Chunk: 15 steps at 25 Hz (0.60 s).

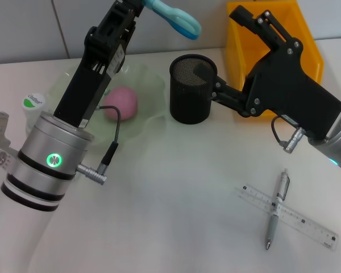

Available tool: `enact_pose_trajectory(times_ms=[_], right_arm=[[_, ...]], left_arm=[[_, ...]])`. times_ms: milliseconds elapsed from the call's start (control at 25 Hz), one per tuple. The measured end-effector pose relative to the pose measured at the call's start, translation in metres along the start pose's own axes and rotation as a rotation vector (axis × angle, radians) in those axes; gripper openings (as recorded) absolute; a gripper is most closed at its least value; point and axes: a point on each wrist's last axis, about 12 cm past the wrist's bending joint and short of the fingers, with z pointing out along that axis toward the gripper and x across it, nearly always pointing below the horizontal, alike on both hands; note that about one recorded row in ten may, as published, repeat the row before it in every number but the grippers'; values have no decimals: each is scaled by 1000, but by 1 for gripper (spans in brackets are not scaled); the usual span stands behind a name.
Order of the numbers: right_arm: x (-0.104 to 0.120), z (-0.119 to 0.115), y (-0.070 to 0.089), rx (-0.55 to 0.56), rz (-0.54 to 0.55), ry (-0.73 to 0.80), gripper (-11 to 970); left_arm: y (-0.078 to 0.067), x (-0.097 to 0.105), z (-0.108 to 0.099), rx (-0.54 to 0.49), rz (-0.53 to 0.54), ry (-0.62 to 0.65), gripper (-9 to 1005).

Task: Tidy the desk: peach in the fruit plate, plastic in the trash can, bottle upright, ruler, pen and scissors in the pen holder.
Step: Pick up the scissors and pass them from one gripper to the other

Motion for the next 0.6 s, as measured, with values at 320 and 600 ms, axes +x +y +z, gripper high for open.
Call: enact_pose_trajectory(times_ms=[320,600], right_arm=[[2,7,1,-5,10,0,839],[4,14,1,-11,18,1,839]], left_arm=[[1,0,0,-9,-2,-4,310],[2,-1,1,-10,-6,-5,314]])
